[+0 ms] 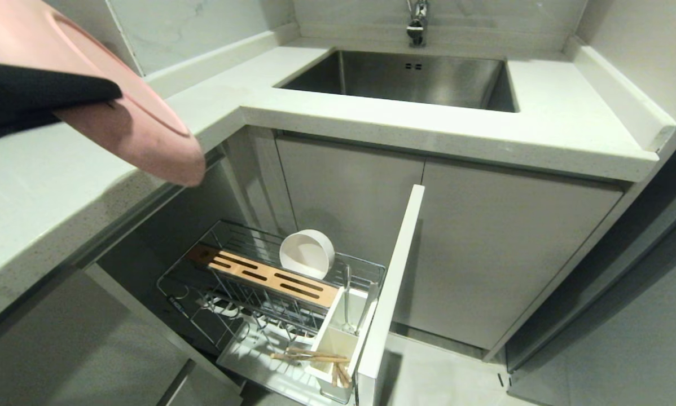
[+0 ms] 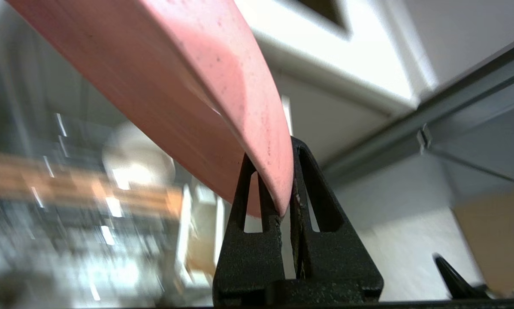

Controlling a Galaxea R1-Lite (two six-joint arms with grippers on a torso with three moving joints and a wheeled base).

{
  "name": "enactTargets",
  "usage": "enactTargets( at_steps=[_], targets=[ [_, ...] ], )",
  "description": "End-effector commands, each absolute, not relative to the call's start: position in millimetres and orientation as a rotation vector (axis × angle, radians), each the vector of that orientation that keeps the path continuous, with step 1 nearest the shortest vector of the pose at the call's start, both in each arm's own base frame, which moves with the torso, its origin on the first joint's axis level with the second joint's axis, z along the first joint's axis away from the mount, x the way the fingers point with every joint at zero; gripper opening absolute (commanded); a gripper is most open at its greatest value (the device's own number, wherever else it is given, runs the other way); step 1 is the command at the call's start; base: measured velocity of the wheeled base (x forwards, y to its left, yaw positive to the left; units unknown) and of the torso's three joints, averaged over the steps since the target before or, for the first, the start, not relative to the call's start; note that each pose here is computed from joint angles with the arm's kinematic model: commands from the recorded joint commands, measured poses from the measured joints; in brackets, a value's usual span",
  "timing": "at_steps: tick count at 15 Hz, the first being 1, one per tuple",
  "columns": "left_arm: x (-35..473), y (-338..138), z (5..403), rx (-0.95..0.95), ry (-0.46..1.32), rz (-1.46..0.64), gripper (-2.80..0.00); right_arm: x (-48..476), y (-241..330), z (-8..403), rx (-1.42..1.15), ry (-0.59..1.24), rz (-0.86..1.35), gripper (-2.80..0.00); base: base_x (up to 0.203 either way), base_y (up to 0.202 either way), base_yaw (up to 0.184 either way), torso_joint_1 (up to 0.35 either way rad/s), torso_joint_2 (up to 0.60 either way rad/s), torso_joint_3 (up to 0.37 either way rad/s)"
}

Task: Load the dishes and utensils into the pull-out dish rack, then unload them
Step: Take the plate out of the cupboard

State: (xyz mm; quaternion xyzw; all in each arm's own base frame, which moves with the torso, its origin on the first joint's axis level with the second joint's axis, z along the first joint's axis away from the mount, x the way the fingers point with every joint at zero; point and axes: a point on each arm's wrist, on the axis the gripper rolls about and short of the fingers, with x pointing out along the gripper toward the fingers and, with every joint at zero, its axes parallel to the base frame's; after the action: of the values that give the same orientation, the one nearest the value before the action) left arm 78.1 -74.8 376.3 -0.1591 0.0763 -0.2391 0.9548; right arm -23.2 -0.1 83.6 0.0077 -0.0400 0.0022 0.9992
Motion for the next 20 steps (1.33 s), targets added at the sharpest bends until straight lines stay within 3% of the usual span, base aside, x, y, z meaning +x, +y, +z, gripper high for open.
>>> enactTargets(
  at_steps=[1,5,10,20],
  targets=[
    [61,-47,395,-0.31,-0.013,-0.427,-2.8,-21,0,76,0.015,-0.054,0.005,-2.8,0.0,0.0,0.0,0.0,0.0,0.0],
    [63,-26,419,-0.266,-0.153,-0.159,-2.8,-21,0,76,0.015,-0.054,0.005,-2.8,0.0,0.0,0.0,0.0,0.0,0.0],
    [109,-17,398,0.011,0.054,0.36,-2.8,-21,0,76,0.015,-0.054,0.005,-2.8,0.0,0.0,0.0,0.0,0.0,0.0],
    [146,-8,358,0.322,0.513,0.567,-2.8,-21,0,76,0.015,-0.054,0.005,-2.8,0.0,0.0,0.0,0.0,0.0,0.0]
  ],
)
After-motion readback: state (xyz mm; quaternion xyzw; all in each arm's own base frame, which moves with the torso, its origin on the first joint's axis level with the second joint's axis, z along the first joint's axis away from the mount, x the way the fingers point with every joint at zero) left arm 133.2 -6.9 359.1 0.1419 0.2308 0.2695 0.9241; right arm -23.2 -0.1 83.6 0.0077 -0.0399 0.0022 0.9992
